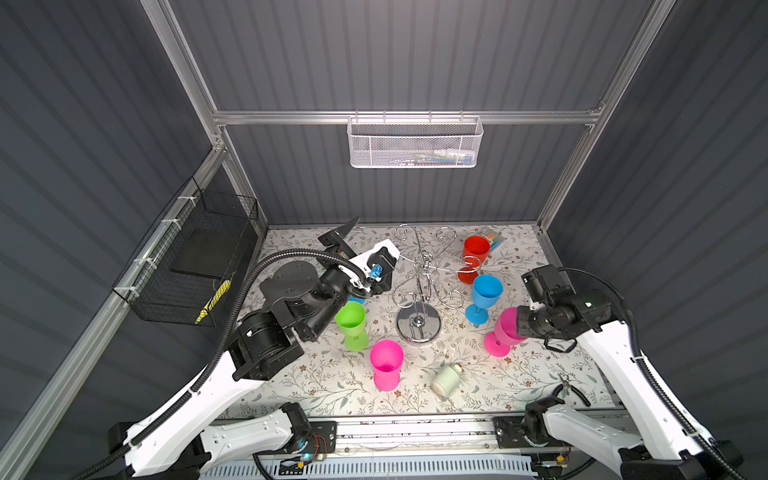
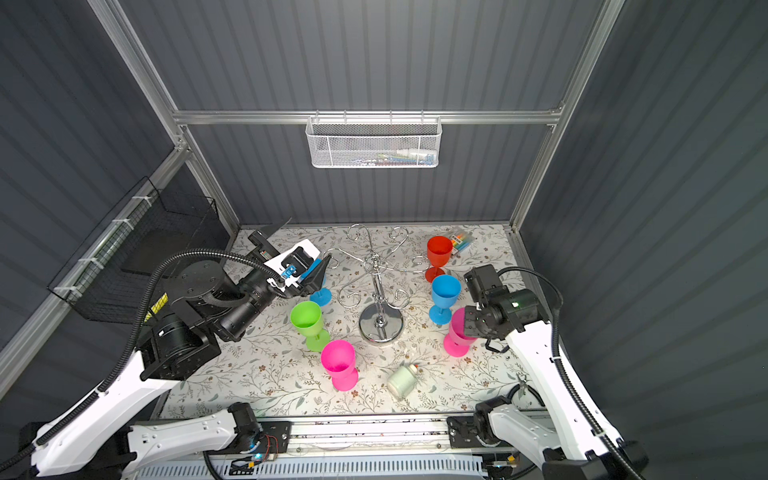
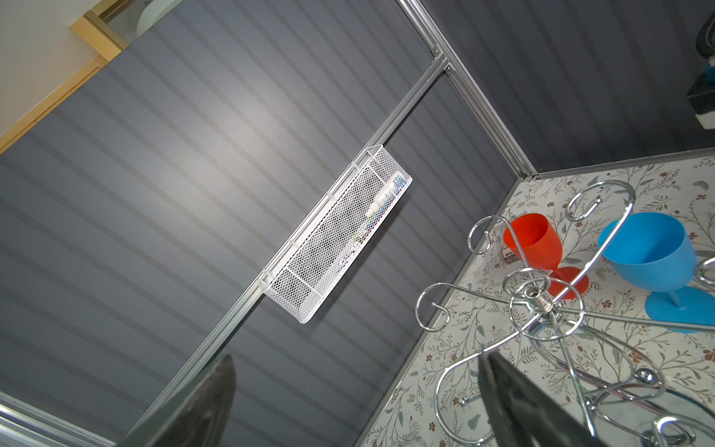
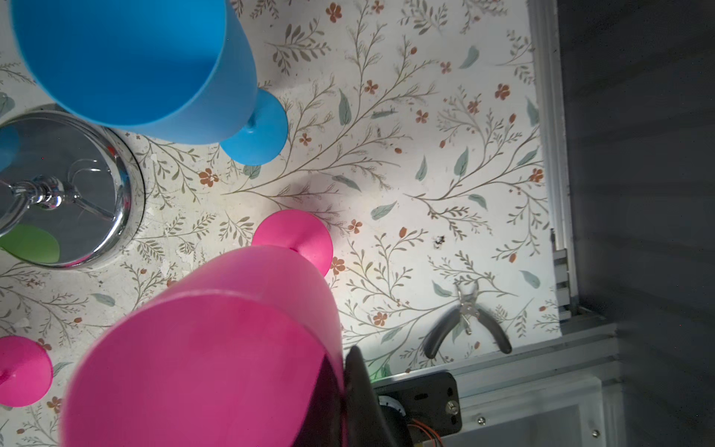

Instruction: Take the wine glass off the wine glass rack

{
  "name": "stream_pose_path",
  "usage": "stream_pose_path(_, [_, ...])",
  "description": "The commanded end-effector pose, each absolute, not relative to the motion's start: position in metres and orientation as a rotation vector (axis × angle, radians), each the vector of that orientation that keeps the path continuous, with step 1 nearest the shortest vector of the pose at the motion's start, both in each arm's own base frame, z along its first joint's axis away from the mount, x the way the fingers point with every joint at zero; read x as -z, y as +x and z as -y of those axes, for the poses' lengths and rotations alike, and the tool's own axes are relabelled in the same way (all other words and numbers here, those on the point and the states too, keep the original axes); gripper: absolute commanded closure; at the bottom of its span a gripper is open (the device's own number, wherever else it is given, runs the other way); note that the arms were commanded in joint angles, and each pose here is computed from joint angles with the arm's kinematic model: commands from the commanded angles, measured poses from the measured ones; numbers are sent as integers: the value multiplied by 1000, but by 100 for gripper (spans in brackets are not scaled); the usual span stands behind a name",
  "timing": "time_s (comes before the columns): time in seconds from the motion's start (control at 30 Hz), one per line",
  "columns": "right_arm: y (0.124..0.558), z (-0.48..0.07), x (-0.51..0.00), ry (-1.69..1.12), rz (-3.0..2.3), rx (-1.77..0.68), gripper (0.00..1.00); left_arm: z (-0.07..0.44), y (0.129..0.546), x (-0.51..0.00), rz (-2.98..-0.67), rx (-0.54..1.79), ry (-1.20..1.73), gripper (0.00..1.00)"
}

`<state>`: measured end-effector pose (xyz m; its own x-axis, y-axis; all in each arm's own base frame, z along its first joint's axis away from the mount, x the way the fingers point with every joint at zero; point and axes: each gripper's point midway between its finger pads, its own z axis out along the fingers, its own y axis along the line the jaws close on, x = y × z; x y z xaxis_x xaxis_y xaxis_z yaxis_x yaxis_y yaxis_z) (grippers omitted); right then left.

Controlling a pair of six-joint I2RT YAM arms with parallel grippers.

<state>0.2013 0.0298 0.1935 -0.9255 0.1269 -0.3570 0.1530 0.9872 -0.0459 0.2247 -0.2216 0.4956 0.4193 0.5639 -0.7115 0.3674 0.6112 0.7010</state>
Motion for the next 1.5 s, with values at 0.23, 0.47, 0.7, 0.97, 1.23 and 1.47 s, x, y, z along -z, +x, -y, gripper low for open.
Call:
stream_pose_path(0.23, [219, -76, -172, 127, -2818, 16, 100, 217, 224, -493, -1203, -144, 937, 0])
stream_pose_path(0.47, [221, -92, -163, 72, -2836, 26, 100, 214, 224, -494, -1208, -147, 929, 0])
stream_pose_path(0.7, [220, -96, -159, 47, -2844, 50, 100, 214, 224, -492, -1214, -146, 933, 0])
stream_pose_path(0.97, [219, -101, -153, 28, -2861, 53, 94, 217, 226, -488, -1224, -144, 941, 0])
stream_pose_path(1.23, [218, -103, -156, 29, -2847, 25, 44, 214, 226, -486, -1229, -151, 926, 0])
stream_pose_path(1.47, [224, -104, -188, 11, -2757, -30, 1, 208, 228, -493, -1242, -139, 865, 0])
